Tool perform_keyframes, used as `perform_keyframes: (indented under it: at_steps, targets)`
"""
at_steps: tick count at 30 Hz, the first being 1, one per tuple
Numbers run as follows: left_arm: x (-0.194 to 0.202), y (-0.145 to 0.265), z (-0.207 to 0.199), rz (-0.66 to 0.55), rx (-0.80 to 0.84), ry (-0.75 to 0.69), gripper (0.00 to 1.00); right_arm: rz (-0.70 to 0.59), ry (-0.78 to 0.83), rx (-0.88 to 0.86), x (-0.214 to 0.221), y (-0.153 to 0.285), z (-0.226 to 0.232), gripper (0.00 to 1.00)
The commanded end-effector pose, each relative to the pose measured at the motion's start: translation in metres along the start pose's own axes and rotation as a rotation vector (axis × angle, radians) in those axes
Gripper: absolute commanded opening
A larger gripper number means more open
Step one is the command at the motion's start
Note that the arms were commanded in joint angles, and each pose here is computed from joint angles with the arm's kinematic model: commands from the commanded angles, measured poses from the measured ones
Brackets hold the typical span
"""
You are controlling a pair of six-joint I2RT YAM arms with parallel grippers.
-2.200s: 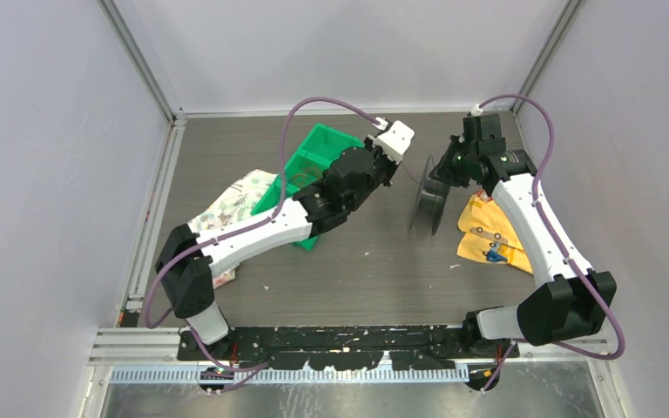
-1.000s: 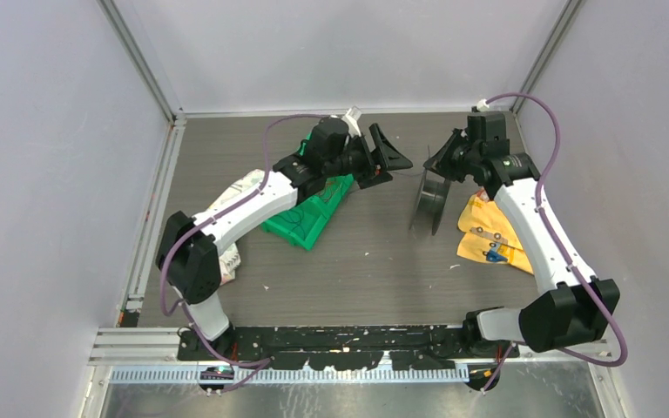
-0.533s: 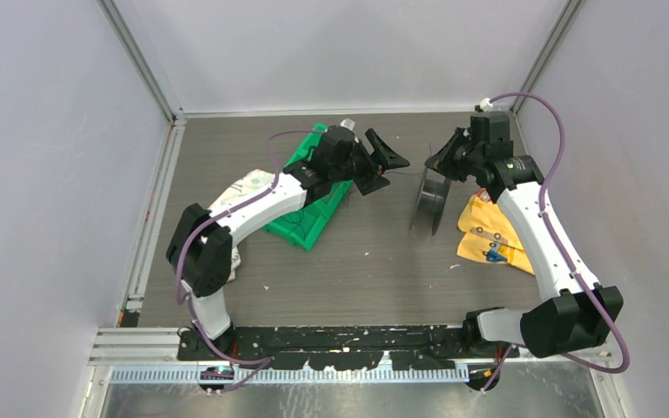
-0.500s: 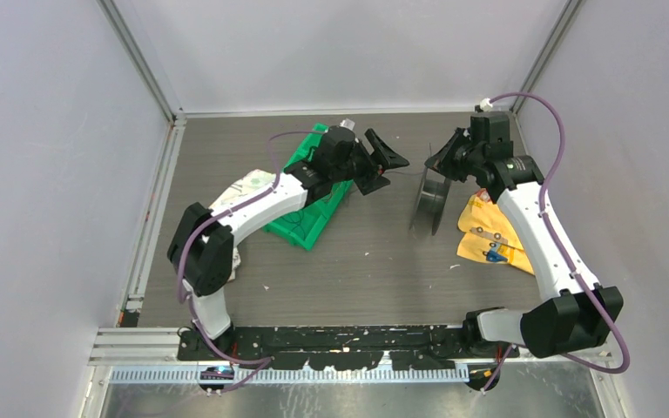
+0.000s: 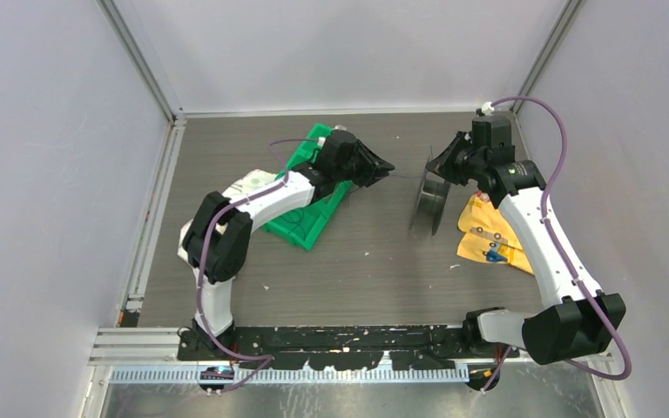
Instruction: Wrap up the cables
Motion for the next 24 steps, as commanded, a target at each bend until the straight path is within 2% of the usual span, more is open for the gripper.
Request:
perform_keyframes:
  at_steps: [1,3,6,8,16,24]
  targets:
    - [-0.020,0.013,-0.044,-0.070,0.124,-0.027,0.27,-0.044,0.008,-0.028,-0.005,0.009,0.006,0.00]
    - [-0.020,0.016,-0.044,-0.071,0.121,-0.041,0.29,-0.042,0.006,-0.025,-0.005,0.007,0.005,0.01]
    - [-0.021,0.023,-0.044,-0.081,0.106,-0.072,0.44,-0.044,0.009,-0.023,-0.005,0.006,0.004,0.01]
    - [-0.023,0.028,-0.044,-0.097,0.105,-0.084,0.48,-0.043,0.010,-0.019,-0.005,0.005,0.004,0.01]
    - [-0.026,0.045,-0.049,-0.131,0.133,-0.072,0.47,-0.039,0.008,-0.015,-0.004,0.002,0.002,0.01]
    - [-0.020,0.052,-0.050,-0.100,0.133,-0.046,0.47,-0.038,0.006,-0.010,-0.003,0.001,0.000,0.00]
Point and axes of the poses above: each gripper's point midway between its finger pads, its own y axis back along the fingers, its own z axis along the line the jaws close on, x = y × z, the point moved 2 cm from there along y, back along the fingers, and after that the axes turned 4 degrees about -y, right-handed, at the moved point
